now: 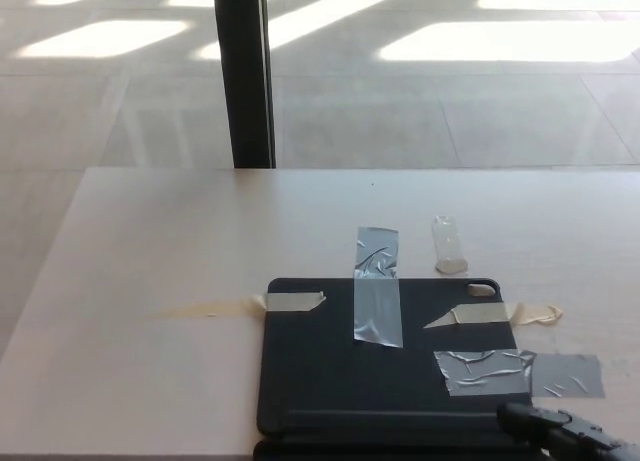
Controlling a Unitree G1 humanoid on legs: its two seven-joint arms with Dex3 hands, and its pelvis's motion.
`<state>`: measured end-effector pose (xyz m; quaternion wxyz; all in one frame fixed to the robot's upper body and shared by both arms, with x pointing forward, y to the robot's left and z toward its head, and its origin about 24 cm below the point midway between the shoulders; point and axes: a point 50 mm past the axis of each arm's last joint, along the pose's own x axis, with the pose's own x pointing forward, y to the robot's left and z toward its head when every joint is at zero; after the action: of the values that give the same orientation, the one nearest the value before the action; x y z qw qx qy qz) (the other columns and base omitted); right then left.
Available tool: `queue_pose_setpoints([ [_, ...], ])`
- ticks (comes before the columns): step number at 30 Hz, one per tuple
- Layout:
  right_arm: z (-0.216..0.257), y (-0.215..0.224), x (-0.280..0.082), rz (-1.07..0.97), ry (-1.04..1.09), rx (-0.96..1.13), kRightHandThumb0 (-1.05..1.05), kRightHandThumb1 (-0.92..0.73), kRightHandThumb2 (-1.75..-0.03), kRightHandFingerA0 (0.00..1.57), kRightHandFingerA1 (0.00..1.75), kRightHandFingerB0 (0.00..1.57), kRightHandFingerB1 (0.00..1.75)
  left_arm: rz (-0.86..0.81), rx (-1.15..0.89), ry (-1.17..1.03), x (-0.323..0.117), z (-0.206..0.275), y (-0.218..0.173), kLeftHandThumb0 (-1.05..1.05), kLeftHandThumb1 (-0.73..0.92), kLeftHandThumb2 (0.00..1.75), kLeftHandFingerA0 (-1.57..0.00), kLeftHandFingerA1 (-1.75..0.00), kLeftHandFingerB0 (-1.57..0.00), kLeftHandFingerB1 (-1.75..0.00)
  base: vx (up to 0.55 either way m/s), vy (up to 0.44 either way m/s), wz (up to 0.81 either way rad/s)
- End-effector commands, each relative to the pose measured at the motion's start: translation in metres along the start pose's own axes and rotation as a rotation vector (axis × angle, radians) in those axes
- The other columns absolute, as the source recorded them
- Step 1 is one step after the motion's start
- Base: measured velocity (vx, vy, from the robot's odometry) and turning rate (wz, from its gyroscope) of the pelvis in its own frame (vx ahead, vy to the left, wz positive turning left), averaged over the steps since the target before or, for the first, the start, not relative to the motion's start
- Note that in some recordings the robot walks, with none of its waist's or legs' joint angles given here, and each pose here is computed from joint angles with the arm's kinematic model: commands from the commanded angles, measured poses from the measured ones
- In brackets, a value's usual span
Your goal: The robot uses its right hand to open a folded tablet cover kept in the middle of the desk
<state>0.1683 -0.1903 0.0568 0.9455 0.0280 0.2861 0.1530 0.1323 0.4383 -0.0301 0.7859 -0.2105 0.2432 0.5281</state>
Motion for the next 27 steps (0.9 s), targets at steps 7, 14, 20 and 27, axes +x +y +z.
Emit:
queue_pose_setpoints([
  [7, -0.04, -0.008, -0.045, -0.027, 0.285, 0.504, -0.66, -0.47, -0.84, 0.31, 0.56, 0.15, 0.44, 0.024, 0.007, -0.047, 0.0, 0.021, 0.011, -0.52, 0.31, 0.83, -0.83, -0.89, -0.64, -0.77, 0.0, 0.0, 0.0],
  [14, -0.068, -0.008, -0.038, -0.066, 0.443, 0.576, -0.63, -0.48, -0.79, 0.18, 0.55, 0.12, 0.44, 0.027, -0.001, -0.05, 0.0, 0.022, 0.012, -0.48, 0.31, 0.83, -0.87, -0.91, -0.64, -0.77, 0.0, 0.0, 0.0],
  [20, -0.054, -0.011, -0.045, -0.04, 0.381, 0.518, -0.68, -0.5, -0.86, 0.31, 0.58, 0.16, 0.46, 0.038, -0.014, -0.049, 0.0, 0.023, 0.012, -0.43, 0.44, 0.59, -0.92, -0.92, -0.69, -0.77, 0.0, 0.0, 0.0],
  [27, 0.059, -0.086, -0.086, -0.186, -0.288, 0.423, -0.64, -0.63, -0.6, 0.49, 0.4, 0.34, 0.32, 0.038, -0.001, -0.048, -0.001, 0.018, 0.02, -0.5, 0.3, 0.82, -0.85, -0.9, -0.62, -0.76, 0.0, 0.0, 0.0],
])
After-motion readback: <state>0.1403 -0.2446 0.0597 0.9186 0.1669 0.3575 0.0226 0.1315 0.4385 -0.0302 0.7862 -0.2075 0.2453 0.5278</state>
